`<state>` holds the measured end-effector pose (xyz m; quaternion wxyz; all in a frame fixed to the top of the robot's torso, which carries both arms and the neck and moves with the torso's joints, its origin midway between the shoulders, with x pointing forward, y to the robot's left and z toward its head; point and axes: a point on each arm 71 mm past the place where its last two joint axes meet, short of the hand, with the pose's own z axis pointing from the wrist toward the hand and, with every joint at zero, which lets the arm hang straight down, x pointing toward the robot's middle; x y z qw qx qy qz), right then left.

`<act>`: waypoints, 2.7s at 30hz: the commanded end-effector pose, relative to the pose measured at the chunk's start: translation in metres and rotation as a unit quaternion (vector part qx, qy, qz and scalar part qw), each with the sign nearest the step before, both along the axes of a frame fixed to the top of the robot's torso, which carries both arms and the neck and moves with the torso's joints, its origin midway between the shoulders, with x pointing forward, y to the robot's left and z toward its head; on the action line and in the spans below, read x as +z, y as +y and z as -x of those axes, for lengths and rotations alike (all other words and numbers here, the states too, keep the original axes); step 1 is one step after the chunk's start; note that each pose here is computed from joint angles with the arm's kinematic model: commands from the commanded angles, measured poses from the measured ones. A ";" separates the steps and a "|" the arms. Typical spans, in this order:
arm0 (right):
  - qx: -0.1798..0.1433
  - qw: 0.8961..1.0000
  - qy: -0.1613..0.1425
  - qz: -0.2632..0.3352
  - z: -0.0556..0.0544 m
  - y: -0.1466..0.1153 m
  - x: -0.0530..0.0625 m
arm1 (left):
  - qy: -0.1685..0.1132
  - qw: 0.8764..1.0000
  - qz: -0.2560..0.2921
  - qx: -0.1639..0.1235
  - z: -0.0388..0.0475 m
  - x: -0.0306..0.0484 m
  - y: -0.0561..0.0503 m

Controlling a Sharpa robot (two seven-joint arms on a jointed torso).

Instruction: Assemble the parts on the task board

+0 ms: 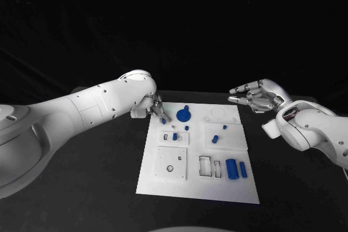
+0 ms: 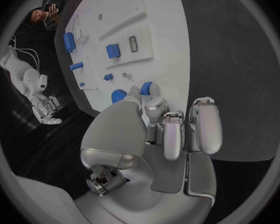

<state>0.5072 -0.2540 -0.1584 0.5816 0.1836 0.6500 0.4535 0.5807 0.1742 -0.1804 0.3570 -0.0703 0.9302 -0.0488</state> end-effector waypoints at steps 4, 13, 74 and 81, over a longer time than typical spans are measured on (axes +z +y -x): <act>0.010 1.000 0.000 0.003 0.001 0.002 -0.001 | 0.007 1.000 0.017 0.005 0.0006 -0.0005 -0.002; 0.011 1.000 0.003 0.003 0.000 0.002 -0.002 | -0.003 0.998 0.053 0.024 -0.0001 0.0009 0.000; 0.013 1.000 0.013 0.005 0.001 0.000 -0.007 | -0.060 0.996 0.043 -0.046 0.0848 -0.0191 0.000; 0.013 1.000 0.013 0.005 0.001 0.000 -0.007 | -0.052 0.997 0.038 -0.049 0.0852 -0.0202 0.000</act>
